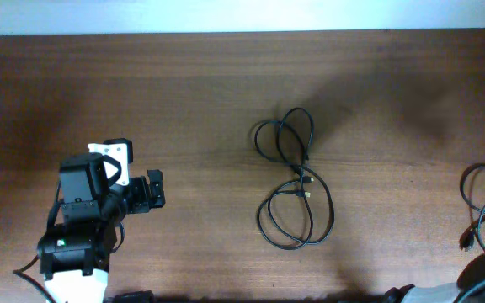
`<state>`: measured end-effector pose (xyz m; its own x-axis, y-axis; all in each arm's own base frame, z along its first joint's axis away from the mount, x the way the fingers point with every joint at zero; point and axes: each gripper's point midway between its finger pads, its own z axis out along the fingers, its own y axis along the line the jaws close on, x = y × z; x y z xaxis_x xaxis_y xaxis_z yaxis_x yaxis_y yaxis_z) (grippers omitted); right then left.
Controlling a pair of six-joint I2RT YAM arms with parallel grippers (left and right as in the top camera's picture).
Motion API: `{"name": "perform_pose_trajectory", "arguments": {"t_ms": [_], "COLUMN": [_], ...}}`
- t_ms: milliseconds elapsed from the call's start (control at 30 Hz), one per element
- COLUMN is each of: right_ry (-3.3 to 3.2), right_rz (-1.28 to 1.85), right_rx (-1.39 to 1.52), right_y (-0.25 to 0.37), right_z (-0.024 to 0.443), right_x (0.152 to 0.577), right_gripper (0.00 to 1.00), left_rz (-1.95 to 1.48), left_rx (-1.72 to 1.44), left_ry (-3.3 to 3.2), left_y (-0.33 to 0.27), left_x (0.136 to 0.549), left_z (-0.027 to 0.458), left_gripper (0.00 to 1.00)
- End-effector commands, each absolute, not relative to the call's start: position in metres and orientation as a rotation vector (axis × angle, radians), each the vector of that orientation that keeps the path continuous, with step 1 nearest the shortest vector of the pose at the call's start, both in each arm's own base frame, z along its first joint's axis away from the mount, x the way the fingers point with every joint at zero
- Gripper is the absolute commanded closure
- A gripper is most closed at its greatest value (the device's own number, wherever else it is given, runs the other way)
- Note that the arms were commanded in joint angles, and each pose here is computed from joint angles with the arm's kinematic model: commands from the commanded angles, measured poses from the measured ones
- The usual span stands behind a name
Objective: Untangle cables
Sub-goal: 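Lower the right gripper onto the cable pile and grasp a strand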
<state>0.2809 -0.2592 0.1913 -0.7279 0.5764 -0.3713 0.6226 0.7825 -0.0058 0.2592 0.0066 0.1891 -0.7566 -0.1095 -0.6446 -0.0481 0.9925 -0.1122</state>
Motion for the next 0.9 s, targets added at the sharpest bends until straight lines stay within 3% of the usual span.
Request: {"name": "perform_pose_trajectory", "arguments": {"t_ms": [0, 100, 200, 233, 333, 533, 867], "right_ry": [2.459, 2.336, 2.367, 2.383, 2.418, 2.565, 2.772], "right_rz": [0.148, 0.519, 0.622, 0.646, 0.714, 0.715, 0.867], "right_rx": [0.609, 0.452, 0.286, 0.225, 0.056, -0.222, -0.425], "right_y": [-0.211, -0.158, -0.112, -0.094, -0.042, 0.039, 0.113], "right_z": [0.238, 0.262, 0.263, 0.263, 0.261, 0.228, 0.151], "right_x": [0.318, 0.340, 0.351, 0.356, 0.366, 0.374, 0.375], "right_gripper": [0.36, 0.33, 0.32, 0.27, 0.01, 0.01, 0.01], "left_rz": [-0.135, -0.136, -0.136, -0.136, -0.136, -0.136, -0.136], "left_rx": [-0.114, -0.112, -0.112, -0.112, -0.112, -0.112, -0.112], "left_ry": [2.419, 2.419, 2.419, 2.419, 2.419, 2.419, 2.419], "left_y": [0.004, 0.003, 0.003, 0.003, 0.003, 0.003, 0.003], "left_x": [0.260, 0.260, 0.260, 0.260, 0.260, 0.260, 0.260], "left_z": [0.193, 0.193, 0.193, 0.193, 0.193, 0.193, 0.193], "left_gripper": [0.01, 0.01, 0.01, 0.01, 0.01, 0.01, 0.01]}}
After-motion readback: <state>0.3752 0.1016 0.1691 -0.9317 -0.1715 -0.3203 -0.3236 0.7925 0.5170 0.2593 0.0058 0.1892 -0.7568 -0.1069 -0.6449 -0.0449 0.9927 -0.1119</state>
